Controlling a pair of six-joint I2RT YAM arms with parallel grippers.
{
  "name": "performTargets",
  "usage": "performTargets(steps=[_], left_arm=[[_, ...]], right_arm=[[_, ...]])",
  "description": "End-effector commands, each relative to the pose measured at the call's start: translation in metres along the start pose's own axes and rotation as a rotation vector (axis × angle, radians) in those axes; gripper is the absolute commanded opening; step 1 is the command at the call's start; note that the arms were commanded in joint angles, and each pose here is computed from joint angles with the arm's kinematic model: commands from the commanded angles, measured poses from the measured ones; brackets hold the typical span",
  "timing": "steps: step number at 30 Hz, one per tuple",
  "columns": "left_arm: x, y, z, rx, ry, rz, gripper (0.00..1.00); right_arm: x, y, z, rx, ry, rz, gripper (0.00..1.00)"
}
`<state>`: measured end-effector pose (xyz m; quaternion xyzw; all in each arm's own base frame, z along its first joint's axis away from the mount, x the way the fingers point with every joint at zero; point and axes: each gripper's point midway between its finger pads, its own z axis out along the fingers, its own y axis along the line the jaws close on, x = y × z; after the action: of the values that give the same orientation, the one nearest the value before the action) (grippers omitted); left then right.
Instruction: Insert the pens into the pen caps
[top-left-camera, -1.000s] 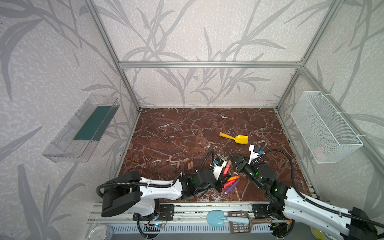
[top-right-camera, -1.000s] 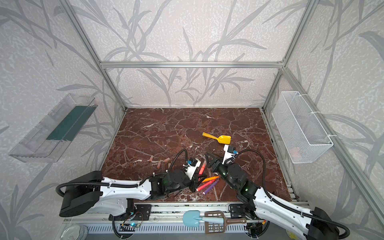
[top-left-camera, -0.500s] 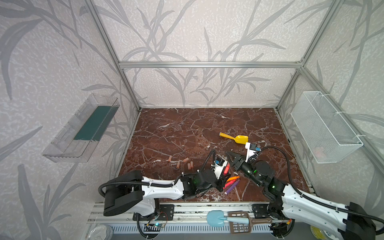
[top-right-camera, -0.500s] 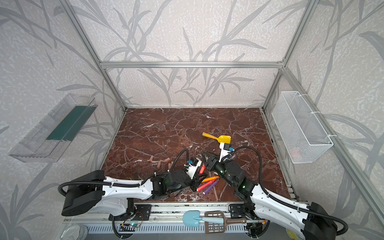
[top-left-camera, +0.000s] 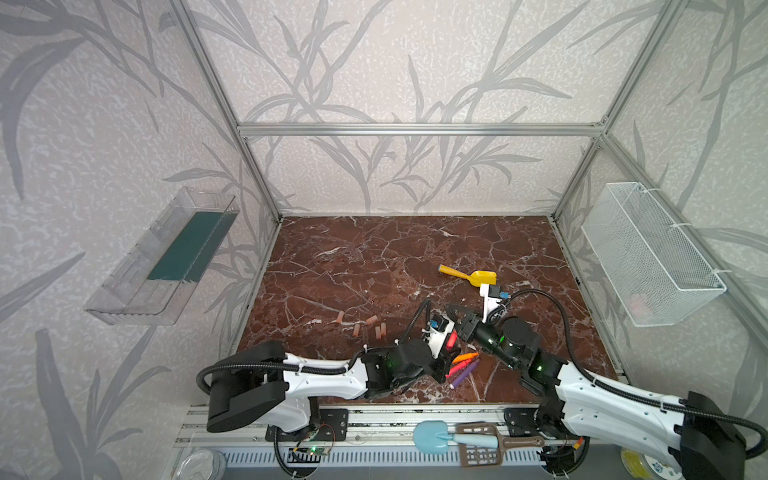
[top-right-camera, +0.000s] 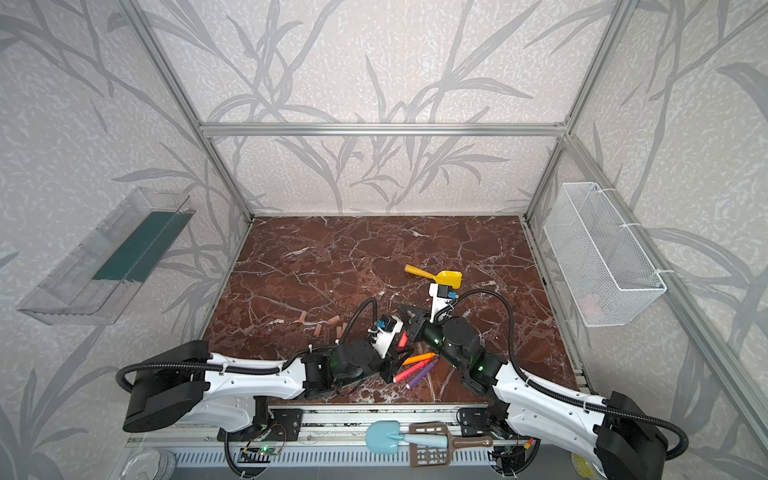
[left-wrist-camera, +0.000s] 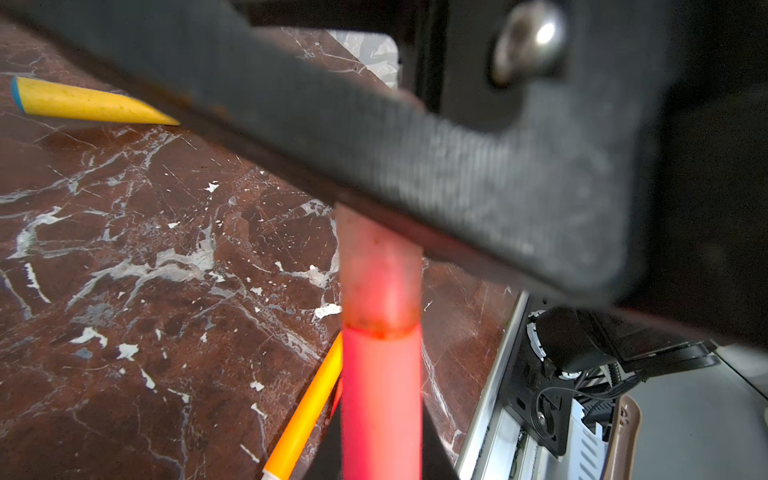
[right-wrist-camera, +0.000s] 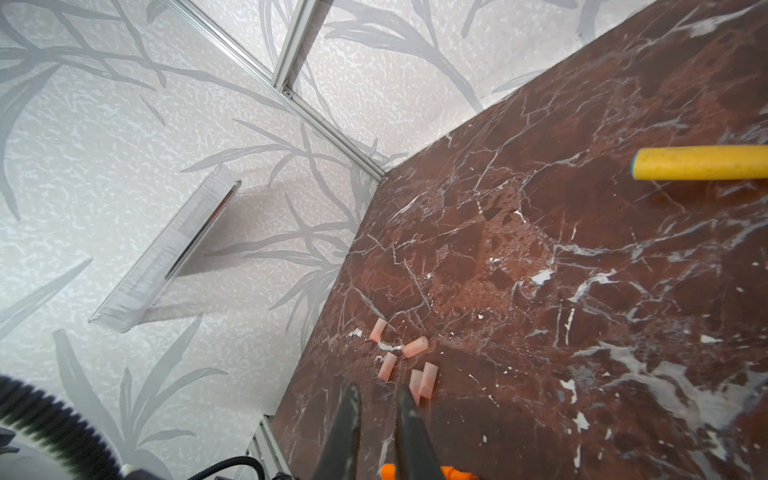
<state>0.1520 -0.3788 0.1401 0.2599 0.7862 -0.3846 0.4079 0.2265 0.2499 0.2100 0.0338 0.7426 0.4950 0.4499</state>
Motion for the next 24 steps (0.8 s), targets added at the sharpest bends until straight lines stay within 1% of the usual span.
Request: performTargets(steps=[1, 4, 8, 14, 16, 20, 22, 24], left_arm=[[-0.022, -0.007, -0.003, 0.008, -0.055, 0.005, 0.00], [-0.033, 0.002, -0.006, -0.005, -0.075, -0.012, 0.00], [-0.055, 0.024, -0.010, -0.038, -0.105, -0.047, 0.00], [-0.086, 0.021, -0.009, 0.044, -0.133, -0.065, 0.00], [-0.095, 0.027, -0.010, -0.005, -0.148, -0.042, 0.00], [-0.112, 0.056, -0.017, -0.205, -0.198, 0.007, 0.00], [-0.120, 0.061, -0.021, -0.251, -0.218, 0.020, 0.00], [-0.127, 0.061, -0.025, -0.259, -0.239, 0.022, 0.00]], right_arm=[[-0.004, 0.013, 0.003, -0.034, 0.006, -0.011, 0.00], [0.003, 0.009, 0.004, -0.028, 0.036, -0.020, 0.00], [0.016, 0.002, 0.002, -0.030, 0.062, -0.020, 0.00], [0.042, 0.012, 0.003, -0.068, 0.116, -0.053, 0.00], [0.050, 0.011, 0.005, -0.047, 0.134, -0.049, 0.00], [0.073, 0.009, 0.009, 0.022, 0.201, 0.013, 0.00], [0.081, 0.007, 0.009, 0.037, 0.205, 0.045, 0.00], [0.088, 0.010, 0.008, 0.023, 0.207, 0.060, 0.00]])
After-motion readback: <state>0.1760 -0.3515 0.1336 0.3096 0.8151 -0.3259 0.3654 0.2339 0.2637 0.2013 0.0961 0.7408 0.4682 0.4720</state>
